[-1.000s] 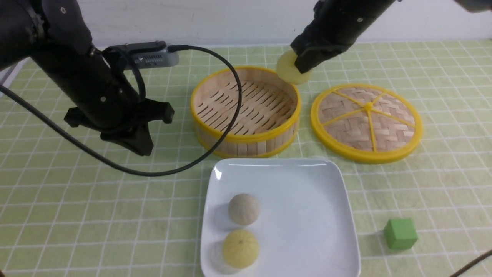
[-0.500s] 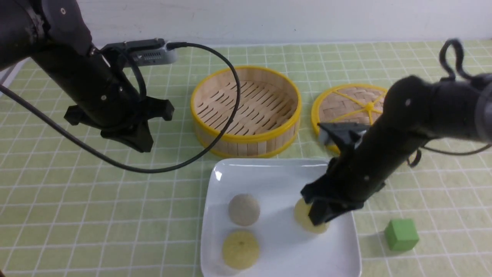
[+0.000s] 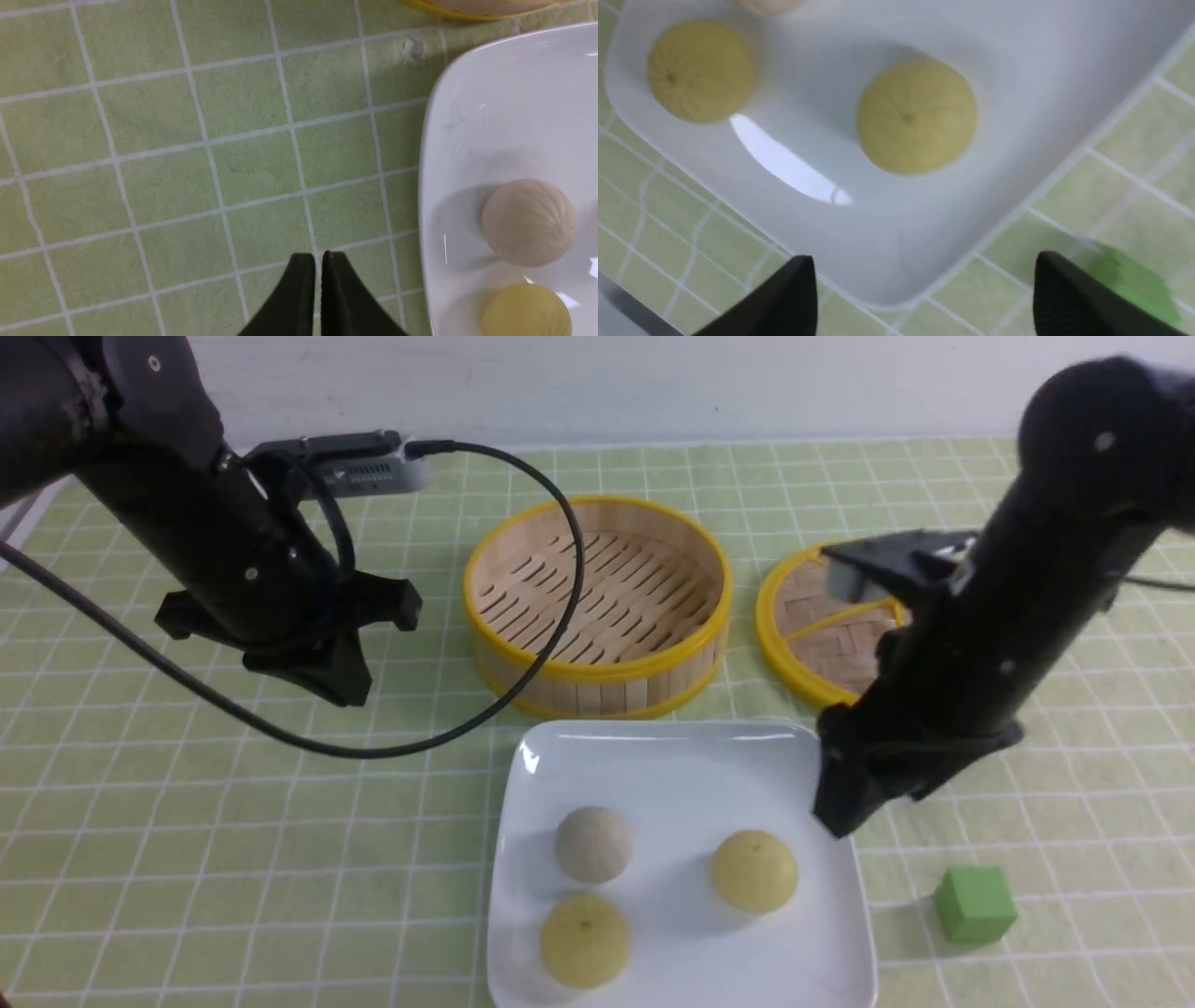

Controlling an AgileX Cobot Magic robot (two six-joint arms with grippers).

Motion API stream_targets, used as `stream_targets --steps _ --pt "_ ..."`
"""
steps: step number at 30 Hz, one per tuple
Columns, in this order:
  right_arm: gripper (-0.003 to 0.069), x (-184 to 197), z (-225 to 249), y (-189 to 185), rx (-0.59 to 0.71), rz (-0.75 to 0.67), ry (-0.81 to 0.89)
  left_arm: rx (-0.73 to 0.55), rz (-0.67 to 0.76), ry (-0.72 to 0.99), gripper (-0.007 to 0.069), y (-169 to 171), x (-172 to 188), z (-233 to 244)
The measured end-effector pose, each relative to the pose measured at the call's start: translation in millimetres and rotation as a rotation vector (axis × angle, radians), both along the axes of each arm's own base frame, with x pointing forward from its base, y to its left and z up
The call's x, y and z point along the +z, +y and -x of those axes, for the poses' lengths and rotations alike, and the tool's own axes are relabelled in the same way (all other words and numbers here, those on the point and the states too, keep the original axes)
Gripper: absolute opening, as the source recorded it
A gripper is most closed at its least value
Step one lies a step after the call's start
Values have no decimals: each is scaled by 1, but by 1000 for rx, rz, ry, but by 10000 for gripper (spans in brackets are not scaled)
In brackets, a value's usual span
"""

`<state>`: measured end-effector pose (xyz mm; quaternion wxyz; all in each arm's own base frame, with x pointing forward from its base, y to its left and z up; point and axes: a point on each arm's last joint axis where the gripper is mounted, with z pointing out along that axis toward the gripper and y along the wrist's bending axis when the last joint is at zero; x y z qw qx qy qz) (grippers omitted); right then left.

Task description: Put the steamed buns into the plate on the green tablecloth.

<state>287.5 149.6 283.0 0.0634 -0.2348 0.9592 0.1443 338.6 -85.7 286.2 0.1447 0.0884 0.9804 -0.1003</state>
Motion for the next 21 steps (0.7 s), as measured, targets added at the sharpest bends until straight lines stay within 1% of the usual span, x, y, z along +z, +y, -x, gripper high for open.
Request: stream_targets --steps 1,3,4,5,6,7,9,10,11,12,13,14,15,18,20,21 --pt "561 6 2 -5 -13 20 -18 0 0 0 50 0 0 0" --pt "472 26 17 -23 -67 95 -98 0 -2 0 53 0 0 0" --pt "455 32 23 -28 -75 107 -124 0 -2 0 54 0 0 0" --pt "396 41 36 -38 -103 127 -161 -1 -4 1 55 0 0 0" --pt "319 48 52 -47 -128 135 -190 -2 -6 5 55 0 0 1" --pt "284 51 64 -53 -141 134 -207 -4 -11 8 55 1 0 1" --pt "139 55 101 -69 -160 120 -239 -7 -26 10 57 2 -1 1" --pt "128 54 108 -72 -162 117 -246 -8 -27 10 58 2 -1 1" --pt "49 51 131 -82 -170 93 -292 -8 -30 11 62 2 -1 1" --pt "31 46 134 -83 -172 88 -300 -9 -31 11 62 2 -1 1" --pt "-6 42 153 -91 -194 17 -434 -10 -35 12 65 3 -1 1" --pt "-14 36 163 -95 -209 -36 -523 -10 -36 12 65 3 -1 1" --pt "-15 28 173 -99 -219 -73 -575 -10 -36 12 65 3 -1 1" --pt "-15 2 195 -106 -278 -264 -833 -10 -37 11 65 3 -1 1" --pt "-15 -5 199 -108 -291 -296 -876 -10 -39 11 65 3 -1 1" --pt "-15 -14 204 -110 -302 -324 -914 -10 -39 9 67 3 -1 1"
